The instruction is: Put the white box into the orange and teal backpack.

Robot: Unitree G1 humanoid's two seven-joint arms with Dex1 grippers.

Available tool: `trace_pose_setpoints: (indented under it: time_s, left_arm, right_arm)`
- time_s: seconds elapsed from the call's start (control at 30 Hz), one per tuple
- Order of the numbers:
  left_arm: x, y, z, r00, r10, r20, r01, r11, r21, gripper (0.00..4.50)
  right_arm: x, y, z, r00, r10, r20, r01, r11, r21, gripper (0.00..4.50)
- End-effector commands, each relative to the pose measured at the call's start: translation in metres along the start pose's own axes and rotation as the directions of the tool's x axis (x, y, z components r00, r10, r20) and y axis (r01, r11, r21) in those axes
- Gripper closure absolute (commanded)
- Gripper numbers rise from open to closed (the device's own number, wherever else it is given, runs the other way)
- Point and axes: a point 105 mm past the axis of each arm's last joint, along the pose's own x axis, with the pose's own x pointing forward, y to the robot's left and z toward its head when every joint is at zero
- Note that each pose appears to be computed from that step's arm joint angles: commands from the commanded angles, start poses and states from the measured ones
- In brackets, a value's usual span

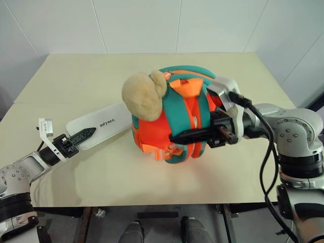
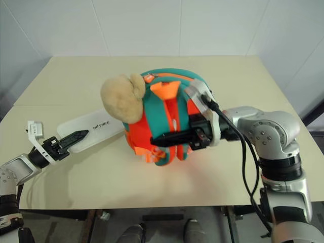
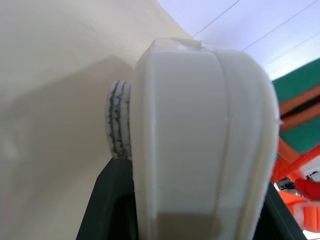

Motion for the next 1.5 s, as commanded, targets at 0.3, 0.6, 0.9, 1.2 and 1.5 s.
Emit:
trace_pose_setpoints:
  time_s: [0.3, 0.6, 0.9, 1.2, 1.5]
  left_arm:
    - [-0.027, -0.101, 0.041, 0.937, -0.329, 0.116, 0.290, 0.919, 0.269, 3.13]
    - [-0.032, -0.138, 0.048, 0.904, -0.422, 0.068, 0.374, 0.858, 0.352, 3.13]
    - [-0.024, -0.155, 0.038, 0.888, -0.458, -0.044, 0.440, 0.818, 0.370, 3.13]
    - [-0.013, -0.133, 0.023, 0.901, -0.357, -0.248, 0.433, 0.787, 0.440, 3.13]
    - [0.015, -0.102, 0.037, 0.878, -0.136, -0.459, 0.463, 0.486, 0.741, 3.13]
  right_arm:
    - [-0.022, -0.030, -0.027, 0.990, -0.135, -0.052, 0.136, 0.991, 0.014, 4.46]
    - [-0.014, -0.035, -0.038, 0.991, -0.129, -0.043, 0.130, 0.991, 0.035, 4.46]
    - [-0.012, -0.038, -0.037, 0.991, -0.130, -0.036, 0.131, 0.991, 0.036, 4.46]
    - [-0.013, -0.041, -0.035, 0.990, -0.139, -0.035, 0.140, 0.990, 0.028, 4.46]
    - [-0.012, -0.044, -0.037, 0.989, -0.147, -0.034, 0.148, 0.989, 0.024, 4.46]
